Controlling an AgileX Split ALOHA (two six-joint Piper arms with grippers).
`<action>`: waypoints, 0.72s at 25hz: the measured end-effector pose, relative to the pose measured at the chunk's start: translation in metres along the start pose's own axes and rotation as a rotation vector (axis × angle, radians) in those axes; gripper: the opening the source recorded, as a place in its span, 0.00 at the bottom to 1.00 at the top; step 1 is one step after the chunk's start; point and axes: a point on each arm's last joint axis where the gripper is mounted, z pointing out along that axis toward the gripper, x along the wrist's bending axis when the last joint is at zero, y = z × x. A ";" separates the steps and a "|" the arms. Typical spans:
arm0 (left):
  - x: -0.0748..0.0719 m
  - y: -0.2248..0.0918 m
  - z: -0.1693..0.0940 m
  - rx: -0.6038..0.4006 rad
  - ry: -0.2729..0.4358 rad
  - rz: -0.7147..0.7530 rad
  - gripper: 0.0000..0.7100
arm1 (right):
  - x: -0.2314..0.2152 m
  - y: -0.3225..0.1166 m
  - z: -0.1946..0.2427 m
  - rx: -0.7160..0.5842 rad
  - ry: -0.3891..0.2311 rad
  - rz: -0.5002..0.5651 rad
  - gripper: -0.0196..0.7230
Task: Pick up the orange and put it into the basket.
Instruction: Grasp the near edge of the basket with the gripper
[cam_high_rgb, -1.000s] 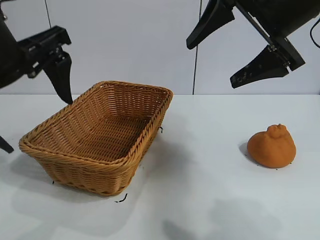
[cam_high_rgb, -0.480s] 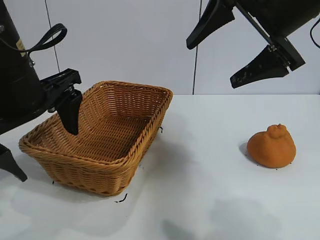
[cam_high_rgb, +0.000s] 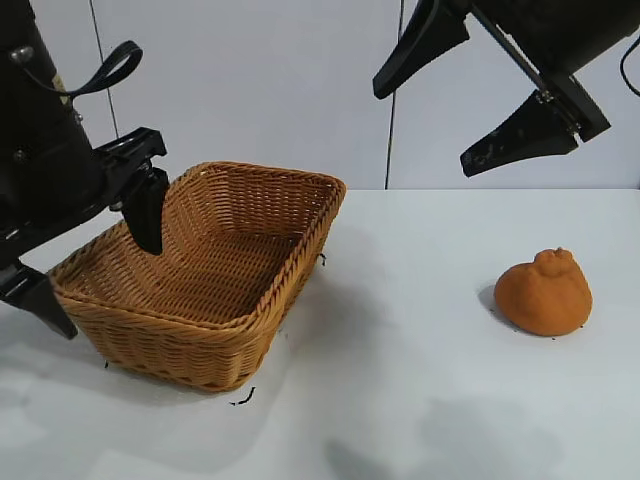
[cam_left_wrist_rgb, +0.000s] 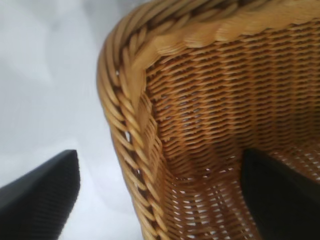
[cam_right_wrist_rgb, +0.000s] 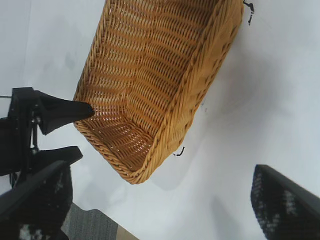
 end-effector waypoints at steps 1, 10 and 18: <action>0.000 0.000 0.004 0.000 0.011 0.001 0.88 | 0.000 0.000 0.000 0.000 0.000 0.000 0.96; 0.005 -0.004 0.040 0.039 0.104 -0.047 0.88 | 0.000 0.000 0.000 0.000 0.000 0.000 0.96; 0.002 -0.005 0.045 0.043 0.077 -0.107 0.87 | 0.000 0.000 0.000 0.000 0.000 0.000 0.96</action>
